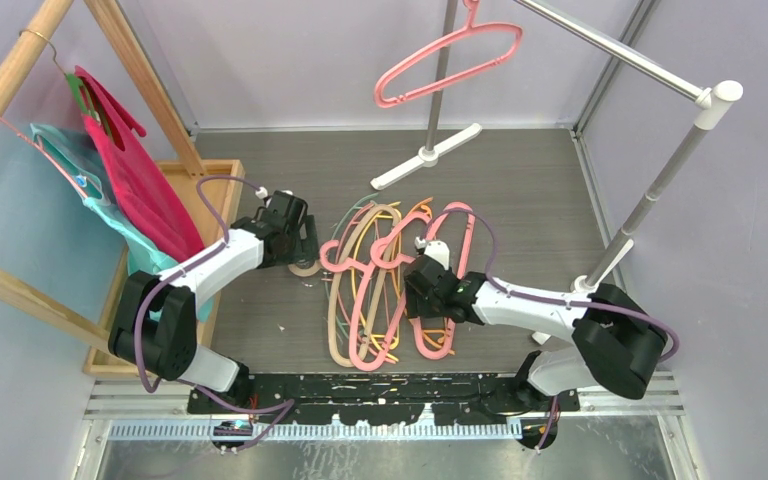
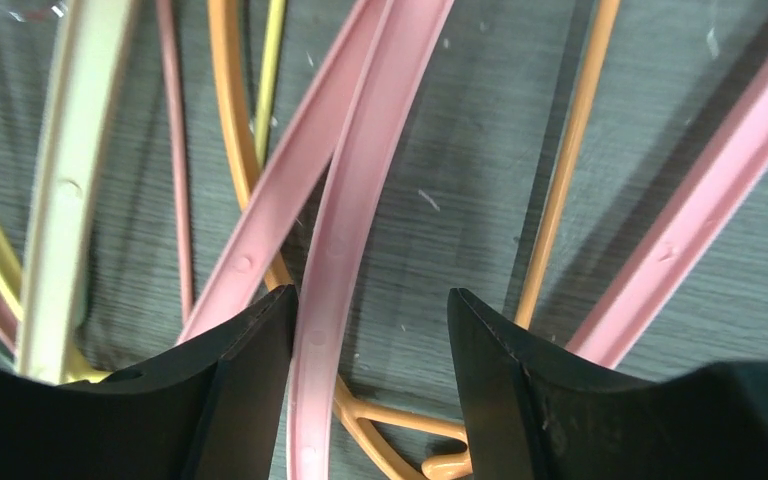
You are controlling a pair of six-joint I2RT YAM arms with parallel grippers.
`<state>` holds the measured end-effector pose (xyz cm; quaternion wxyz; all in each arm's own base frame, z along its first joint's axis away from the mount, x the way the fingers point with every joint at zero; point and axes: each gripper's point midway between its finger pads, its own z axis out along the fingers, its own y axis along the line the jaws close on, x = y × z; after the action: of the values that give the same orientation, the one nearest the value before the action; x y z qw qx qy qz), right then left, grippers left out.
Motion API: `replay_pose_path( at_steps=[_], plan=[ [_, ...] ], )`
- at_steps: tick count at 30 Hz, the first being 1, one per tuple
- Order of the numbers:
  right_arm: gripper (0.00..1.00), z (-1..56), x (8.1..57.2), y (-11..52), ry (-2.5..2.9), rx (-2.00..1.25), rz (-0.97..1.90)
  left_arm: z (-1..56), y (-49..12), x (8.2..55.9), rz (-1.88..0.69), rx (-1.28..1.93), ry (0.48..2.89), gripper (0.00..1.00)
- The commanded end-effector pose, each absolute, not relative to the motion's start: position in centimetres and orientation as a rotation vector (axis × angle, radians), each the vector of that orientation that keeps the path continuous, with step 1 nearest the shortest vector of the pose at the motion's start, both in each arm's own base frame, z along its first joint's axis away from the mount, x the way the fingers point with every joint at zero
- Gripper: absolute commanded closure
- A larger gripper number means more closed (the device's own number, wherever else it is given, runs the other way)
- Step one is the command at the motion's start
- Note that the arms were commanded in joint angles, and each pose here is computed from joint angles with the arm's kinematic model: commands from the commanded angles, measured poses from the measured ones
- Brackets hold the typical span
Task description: Organize the hangers
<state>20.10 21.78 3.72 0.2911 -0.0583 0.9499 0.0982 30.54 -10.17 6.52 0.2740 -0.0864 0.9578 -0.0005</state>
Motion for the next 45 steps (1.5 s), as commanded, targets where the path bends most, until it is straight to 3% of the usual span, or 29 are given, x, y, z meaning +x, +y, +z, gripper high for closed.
replay_pose_path(
  at_steps=[1,5,10,15,30,36,45],
  plan=[
    [0.38,3.0,19.3,22.6,2.550,-0.150,0.325,7.0,-10.6,31.0,-0.033,-0.245,2.541,0.02],
    [0.40,2.4,18.9,22.3,2.559,-0.154,0.319,6.8,-10.6,31.0,-0.032,-0.244,2.544,0.02],
    [0.75,2.6,18.7,22.3,2.562,-0.148,0.337,6.6,-10.5,30.9,-0.027,-0.242,2.548,0.02],
    [0.92,6.7,19.5,22.0,2.475,-0.073,0.373,6.9,-10.5,30.9,-0.031,-0.242,2.541,0.02],
    [0.99,36.5,30.8,15.0,1.548,0.464,0.615,9.2,-11.5,31.6,-0.123,-0.250,2.479,0.02],
    [0.99,42.0,33.1,13.3,1.273,0.557,0.687,9.9,-11.3,31.7,-0.117,-0.248,2.459,0.02],
    [0.98,44.6,33.6,13.6,1.077,0.578,0.796,9.5,-11.2,31.9,-0.095,-0.239,2.474,0.02]
  ],
)
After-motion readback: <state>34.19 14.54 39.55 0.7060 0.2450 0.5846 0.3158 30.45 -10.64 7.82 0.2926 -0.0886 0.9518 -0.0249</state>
